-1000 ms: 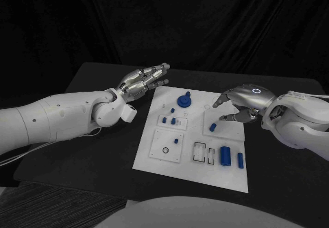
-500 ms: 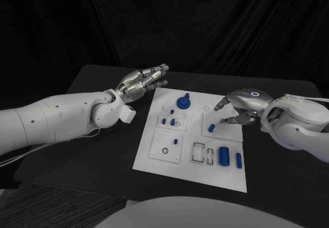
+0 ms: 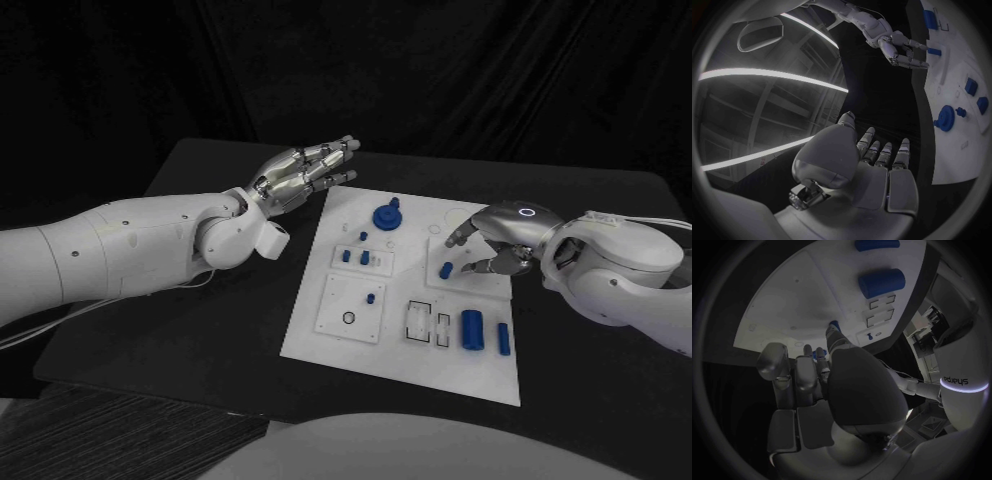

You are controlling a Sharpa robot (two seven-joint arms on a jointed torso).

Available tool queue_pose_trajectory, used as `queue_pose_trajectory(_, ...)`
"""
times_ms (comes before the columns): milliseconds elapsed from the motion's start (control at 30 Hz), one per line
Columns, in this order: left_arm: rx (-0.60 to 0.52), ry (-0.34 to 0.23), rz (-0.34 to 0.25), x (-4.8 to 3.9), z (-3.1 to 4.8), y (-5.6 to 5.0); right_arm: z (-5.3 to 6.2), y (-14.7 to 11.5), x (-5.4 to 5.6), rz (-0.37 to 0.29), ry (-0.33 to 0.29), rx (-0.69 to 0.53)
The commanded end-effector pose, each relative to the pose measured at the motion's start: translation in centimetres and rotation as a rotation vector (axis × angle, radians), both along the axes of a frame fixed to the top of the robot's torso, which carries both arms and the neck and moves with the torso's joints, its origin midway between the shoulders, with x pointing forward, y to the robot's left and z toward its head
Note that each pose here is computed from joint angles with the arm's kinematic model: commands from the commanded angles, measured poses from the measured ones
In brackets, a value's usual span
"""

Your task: Assemble the parts on the task board

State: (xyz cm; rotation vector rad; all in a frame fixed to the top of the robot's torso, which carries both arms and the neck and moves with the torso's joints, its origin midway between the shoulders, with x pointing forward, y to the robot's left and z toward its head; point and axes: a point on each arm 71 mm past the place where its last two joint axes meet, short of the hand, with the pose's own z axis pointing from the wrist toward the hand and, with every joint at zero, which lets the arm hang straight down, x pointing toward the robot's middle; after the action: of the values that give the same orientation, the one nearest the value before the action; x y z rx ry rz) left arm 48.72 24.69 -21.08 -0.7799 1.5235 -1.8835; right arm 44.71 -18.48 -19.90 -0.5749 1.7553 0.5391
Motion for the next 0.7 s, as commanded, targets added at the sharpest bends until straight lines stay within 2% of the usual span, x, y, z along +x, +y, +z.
queue_pose_trajectory(33, -0.014, -0.002, -0.001, -0.07, 0.0, 0.0, -0.5, 0.2, -0.2, 0.017, 0.027, -0.016)
queue_pose_trajectory(333, -0.016, 0.007, -0.003, -0.25, -0.44, 0.0, -1.3, 0.9, -0.5, 0.044, 0.042, -0.006)
queue_pose_trajectory(700, -0.014, 0.017, -0.003, -0.38, -0.81, 0.1, -1.6, 1.7, -0.8, 0.08, 0.039, 0.018)
